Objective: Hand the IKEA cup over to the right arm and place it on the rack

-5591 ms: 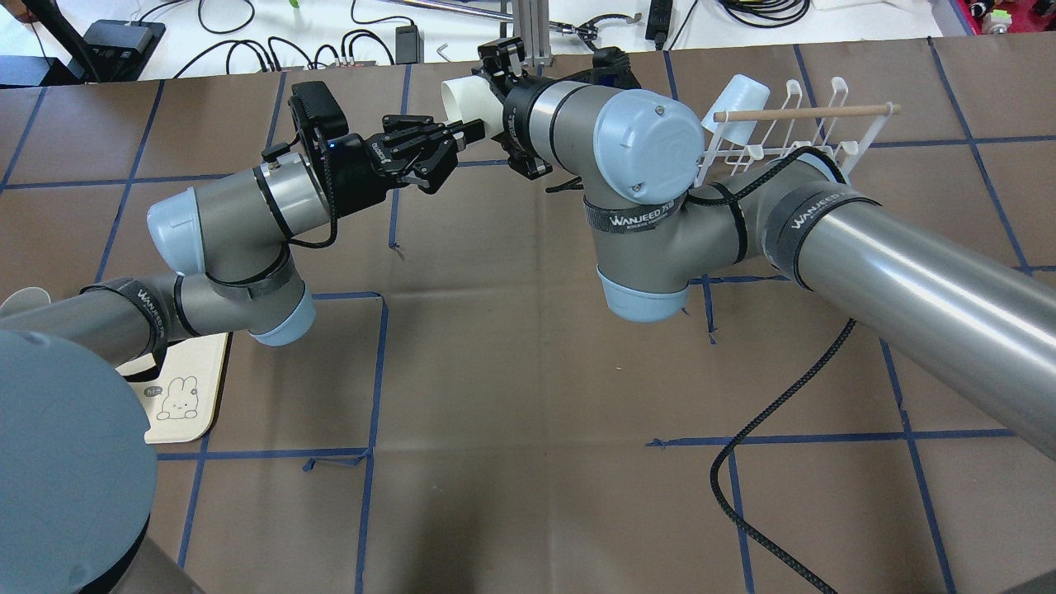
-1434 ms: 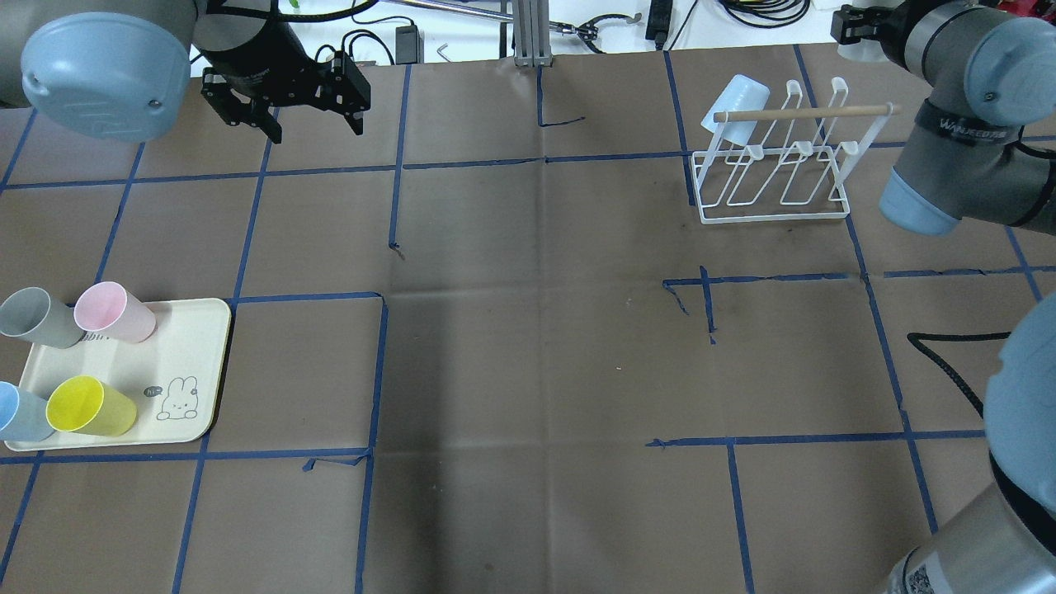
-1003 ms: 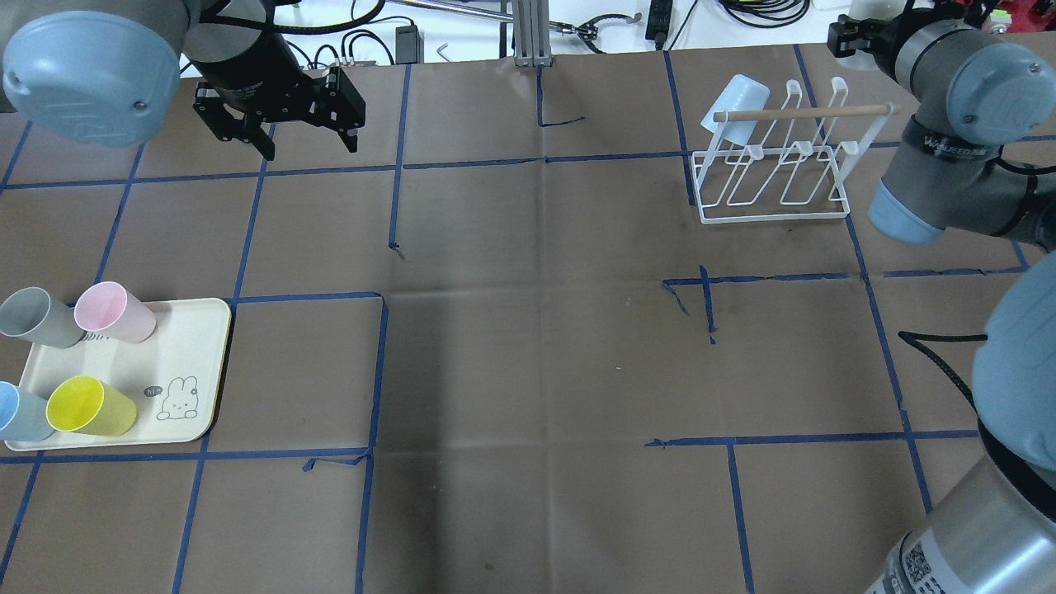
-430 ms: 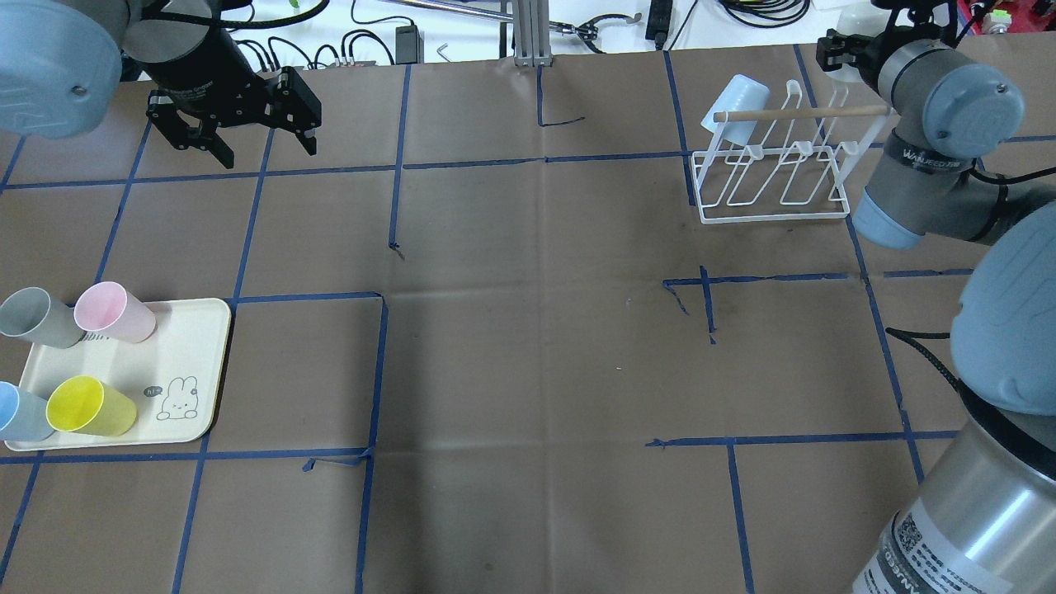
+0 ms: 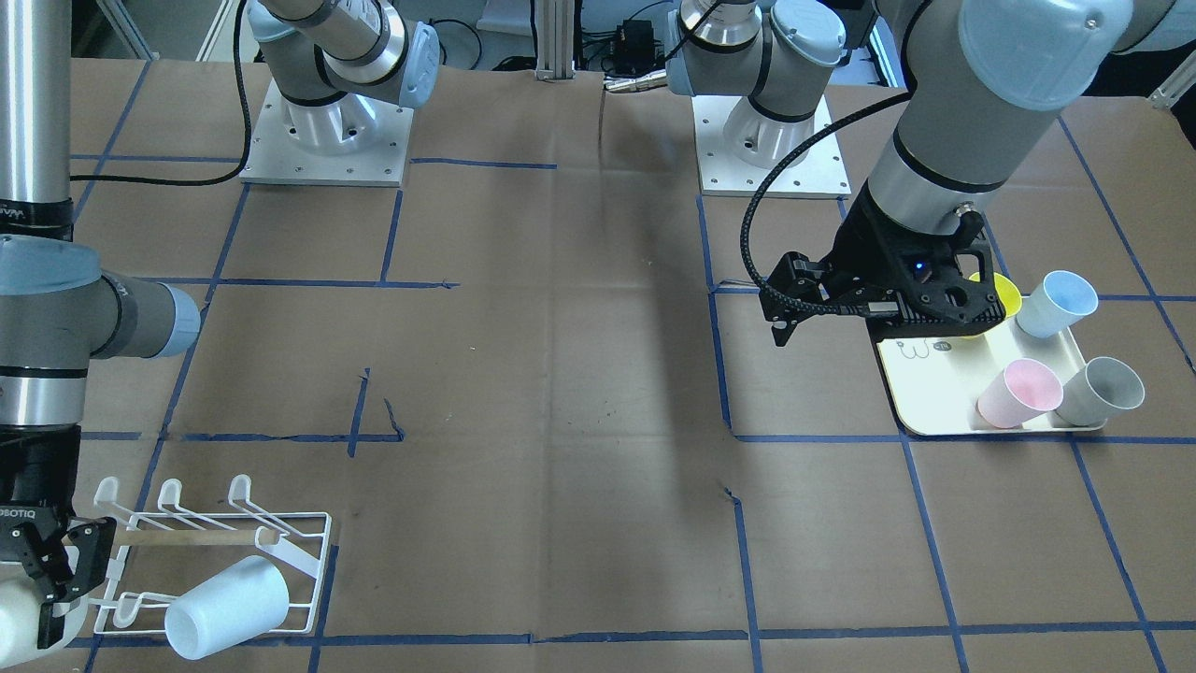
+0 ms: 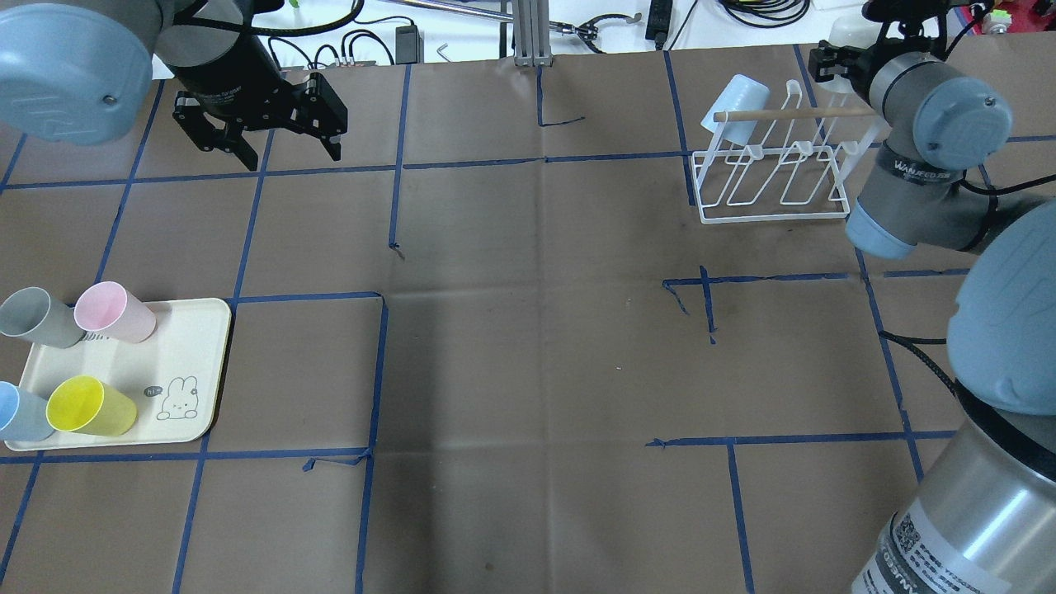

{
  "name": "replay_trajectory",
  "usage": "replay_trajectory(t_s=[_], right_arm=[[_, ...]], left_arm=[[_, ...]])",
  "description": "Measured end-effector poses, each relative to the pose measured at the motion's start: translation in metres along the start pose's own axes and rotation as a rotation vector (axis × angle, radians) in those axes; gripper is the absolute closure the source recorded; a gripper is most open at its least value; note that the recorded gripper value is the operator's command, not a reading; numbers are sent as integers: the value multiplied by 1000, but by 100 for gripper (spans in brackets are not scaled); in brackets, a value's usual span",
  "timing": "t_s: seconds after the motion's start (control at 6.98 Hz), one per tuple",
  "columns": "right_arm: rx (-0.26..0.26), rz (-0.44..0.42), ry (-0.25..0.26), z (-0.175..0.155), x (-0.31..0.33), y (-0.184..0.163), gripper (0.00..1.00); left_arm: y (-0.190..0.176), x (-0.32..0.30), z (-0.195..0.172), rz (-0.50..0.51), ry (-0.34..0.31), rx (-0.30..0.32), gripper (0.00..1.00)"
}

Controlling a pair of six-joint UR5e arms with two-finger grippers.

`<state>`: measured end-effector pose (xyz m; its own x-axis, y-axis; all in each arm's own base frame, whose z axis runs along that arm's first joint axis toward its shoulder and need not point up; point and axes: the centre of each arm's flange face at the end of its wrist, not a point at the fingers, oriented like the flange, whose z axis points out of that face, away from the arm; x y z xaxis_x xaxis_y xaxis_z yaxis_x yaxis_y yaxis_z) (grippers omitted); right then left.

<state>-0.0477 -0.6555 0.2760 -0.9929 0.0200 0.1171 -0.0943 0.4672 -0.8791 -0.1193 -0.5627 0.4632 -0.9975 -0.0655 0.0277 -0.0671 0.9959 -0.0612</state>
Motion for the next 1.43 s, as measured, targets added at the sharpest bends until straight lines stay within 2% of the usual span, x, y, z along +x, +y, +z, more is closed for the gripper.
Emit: replay_trajectory(t_s=[0.14,0.57,1.0,1.29,1.43], right_arm=[[-8,3,-1,-1,-2,5,1],[-17,9,-2,0,-2,6,0],[3,10,6,-7,3,-5,0],[27,2,9,-36,3,-43,0],[11,-1,4,-54,2,-63,0]], left_arm=[[1,1,0,3,0,1,0],[4,2,-2,5,-1,2,0],[4,2,-2,6,-2,2,0],[5,2,-3,8,-4,1,0],[5,2,-3,8,-4,1,0]])
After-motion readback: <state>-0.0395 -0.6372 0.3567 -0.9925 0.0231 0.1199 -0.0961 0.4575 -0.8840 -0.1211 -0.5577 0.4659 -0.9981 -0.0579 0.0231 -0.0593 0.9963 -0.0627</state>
